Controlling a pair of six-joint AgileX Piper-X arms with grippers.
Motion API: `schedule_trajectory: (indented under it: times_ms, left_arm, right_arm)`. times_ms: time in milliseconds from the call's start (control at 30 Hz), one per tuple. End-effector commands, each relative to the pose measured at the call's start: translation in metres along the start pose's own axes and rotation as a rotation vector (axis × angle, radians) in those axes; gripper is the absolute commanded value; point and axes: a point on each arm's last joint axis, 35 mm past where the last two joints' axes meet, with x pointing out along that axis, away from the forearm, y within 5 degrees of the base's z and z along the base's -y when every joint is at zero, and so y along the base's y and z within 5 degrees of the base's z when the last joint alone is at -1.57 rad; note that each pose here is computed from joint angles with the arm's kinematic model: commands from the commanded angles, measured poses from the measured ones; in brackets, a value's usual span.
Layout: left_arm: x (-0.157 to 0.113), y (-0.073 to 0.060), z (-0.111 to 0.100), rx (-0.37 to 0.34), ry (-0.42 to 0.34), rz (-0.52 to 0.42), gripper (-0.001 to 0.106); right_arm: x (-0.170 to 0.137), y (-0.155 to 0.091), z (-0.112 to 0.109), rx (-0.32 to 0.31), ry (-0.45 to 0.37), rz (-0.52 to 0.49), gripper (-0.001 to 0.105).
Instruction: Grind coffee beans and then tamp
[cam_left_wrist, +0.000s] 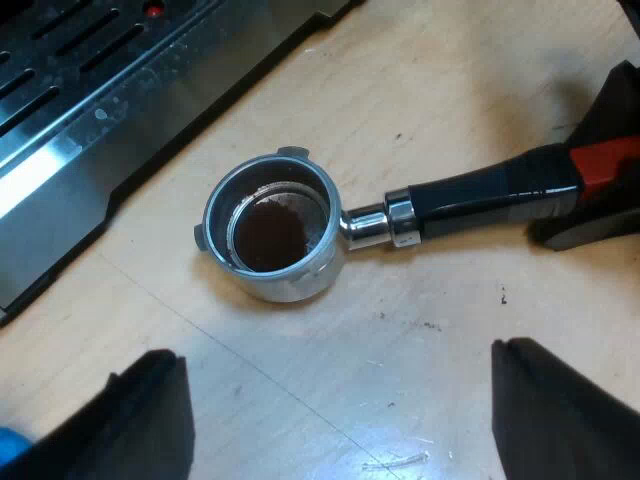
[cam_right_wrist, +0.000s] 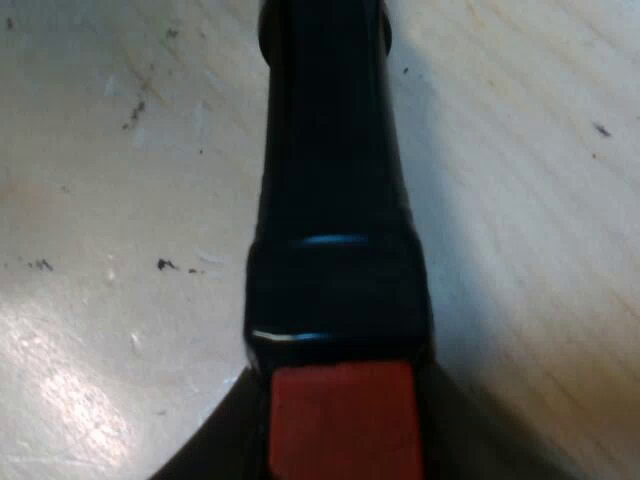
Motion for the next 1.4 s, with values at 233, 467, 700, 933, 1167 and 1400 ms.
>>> schedule_trajectory:
  times_ms: [233, 467, 700, 933, 1167, 1400]
  left_arm:
    - [0.0, 0.0, 0.003, 0.016, -0.02, 0.005, 0.065]
    - [0.0, 0.0, 0.004, 0.018, -0.024, 0.005, 0.065]
    - [0.0, -0.001, 0.005, 0.021, -0.034, 0.004, 0.065]
    - [-0.009, -0.003, 0.021, 0.045, -0.122, 0.04, 0.065]
    - [-0.022, 0.0, 0.026, 0.005, -0.099, 0.235, 0.065]
    - [-0.044, -0.008, 0.039, -0.003, -0.088, 0.241, 0.065]
  right_arm:
    - [-0.001, -0.001, -0.004, 0.015, 0.057, -0.013, 0.053]
    - [-0.003, -0.002, -0.009, -0.008, 0.139, -0.012, 0.052]
    - [-0.013, -0.004, -0.007, -0.01, 0.147, -0.012, 0.052]
    - [-0.035, -0.01, 0.0, 0.0, 0.104, -0.015, 0.052]
    - [-0.077, -0.023, 0.019, 0.046, -0.09, -0.044, 0.054]
    - [-0.118, -0.035, 0.052, 0.003, -0.28, -0.085, 0.075]
